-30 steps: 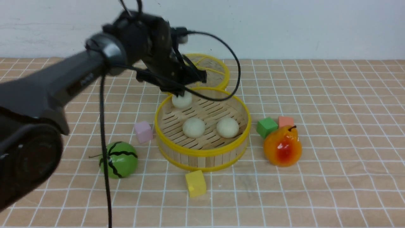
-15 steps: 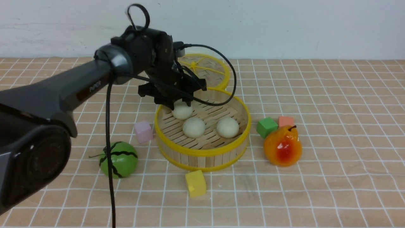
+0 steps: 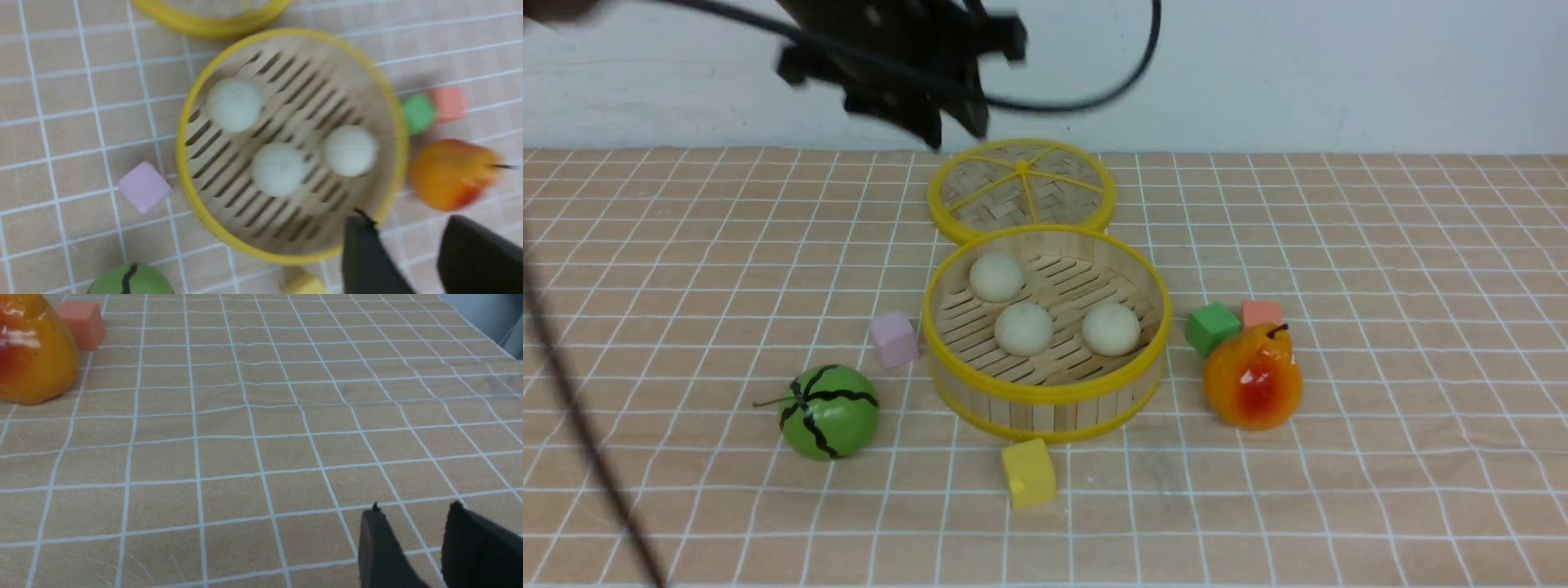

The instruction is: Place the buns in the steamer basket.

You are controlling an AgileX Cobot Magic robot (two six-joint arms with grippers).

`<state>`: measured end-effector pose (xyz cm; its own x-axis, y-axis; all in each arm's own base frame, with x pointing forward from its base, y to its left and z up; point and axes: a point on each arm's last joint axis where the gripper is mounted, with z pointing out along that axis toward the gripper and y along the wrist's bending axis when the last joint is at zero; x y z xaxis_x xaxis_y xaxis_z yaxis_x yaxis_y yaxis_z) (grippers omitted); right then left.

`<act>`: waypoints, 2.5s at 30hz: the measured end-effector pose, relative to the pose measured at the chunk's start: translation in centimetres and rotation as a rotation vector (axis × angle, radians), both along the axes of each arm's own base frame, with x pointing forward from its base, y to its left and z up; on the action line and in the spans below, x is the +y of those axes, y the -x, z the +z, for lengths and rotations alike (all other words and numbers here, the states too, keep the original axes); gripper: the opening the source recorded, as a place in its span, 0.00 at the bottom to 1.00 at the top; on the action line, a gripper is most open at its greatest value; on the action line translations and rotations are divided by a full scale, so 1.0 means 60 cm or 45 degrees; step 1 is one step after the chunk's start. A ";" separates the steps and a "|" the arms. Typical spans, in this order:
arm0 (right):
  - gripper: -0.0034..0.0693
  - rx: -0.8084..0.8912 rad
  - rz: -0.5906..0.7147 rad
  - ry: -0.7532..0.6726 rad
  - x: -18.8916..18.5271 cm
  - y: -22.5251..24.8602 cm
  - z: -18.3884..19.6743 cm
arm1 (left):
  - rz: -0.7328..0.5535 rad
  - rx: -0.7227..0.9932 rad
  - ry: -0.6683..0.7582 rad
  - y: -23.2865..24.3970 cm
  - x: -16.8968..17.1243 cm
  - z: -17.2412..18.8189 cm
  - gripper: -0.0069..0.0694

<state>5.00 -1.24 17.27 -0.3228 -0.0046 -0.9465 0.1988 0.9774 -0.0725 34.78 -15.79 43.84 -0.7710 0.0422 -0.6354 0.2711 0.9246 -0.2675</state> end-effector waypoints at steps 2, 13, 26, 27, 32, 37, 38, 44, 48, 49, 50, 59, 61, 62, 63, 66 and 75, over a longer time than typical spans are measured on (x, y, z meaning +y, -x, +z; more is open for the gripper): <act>0.38 0.000 0.000 0.000 0.000 0.000 0.000 | -0.005 -0.051 0.020 0.041 0.017 0.042 0.26; 0.38 0.000 0.000 0.001 0.000 0.000 0.000 | 0.008 -0.152 0.083 0.251 0.104 0.092 0.07; 0.38 0.000 0.000 0.001 0.000 0.000 0.000 | 0.093 -0.361 0.139 0.487 0.214 -0.155 0.07; 0.38 0.000 0.000 0.001 0.000 0.000 0.000 | 0.101 -0.367 0.131 0.492 0.218 -0.173 0.07; 0.38 0.000 0.000 0.001 0.000 0.000 0.000 | 0.132 -0.350 0.096 0.497 0.225 -0.227 0.07; 0.38 0.000 0.000 0.000 0.000 0.000 0.000 | 0.143 -0.408 0.117 0.491 0.224 -0.230 0.07; 0.38 0.000 0.000 0.000 0.000 0.000 0.000 | 0.143 -0.413 0.120 0.491 0.224 -0.229 0.07; 0.38 0.000 0.000 0.000 0.000 0.000 0.000 | 0.144 -0.417 0.121 0.490 0.224 -0.230 0.07; 0.38 0.000 0.000 0.000 0.000 0.000 0.000 | 0.144 -0.418 0.122 0.490 0.224 -0.229 0.07; 0.38 0.000 0.000 0.000 0.000 0.000 0.000 | 0.144 -0.420 0.122 0.490 0.224 -0.229 0.07; 0.38 0.000 0.000 0.000 0.000 0.000 0.000 | 0.144 -0.421 0.123 0.490 0.223 -0.229 0.07; 0.38 0.000 0.000 0.000 0.000 0.000 0.000 | 0.164 -0.568 0.123 0.482 0.226 -0.219 0.07; 0.38 0.000 0.000 0.000 0.000 0.000 0.000 | 0.170 -0.641 0.119 0.481 0.229 -0.225 0.07; 0.38 0.000 0.000 0.000 0.000 0.000 0.000 | 0.171 -0.661 0.123 0.480 0.229 -0.224 0.07; 0.38 0.000 0.000 0.000 0.000 0.000 0.000 | 0.185 -0.737 0.134 0.484 0.232 -0.236 0.07; 0.38 0.000 0.000 0.000 0.000 0.000 0.000 | 0.235 -0.837 0.157 0.495 0.240 -0.265 0.08; 0.38 0.000 0.000 0.000 0.000 0.000 0.000 | 0.378 -0.696 0.096 0.495 0.248 -0.426 0.09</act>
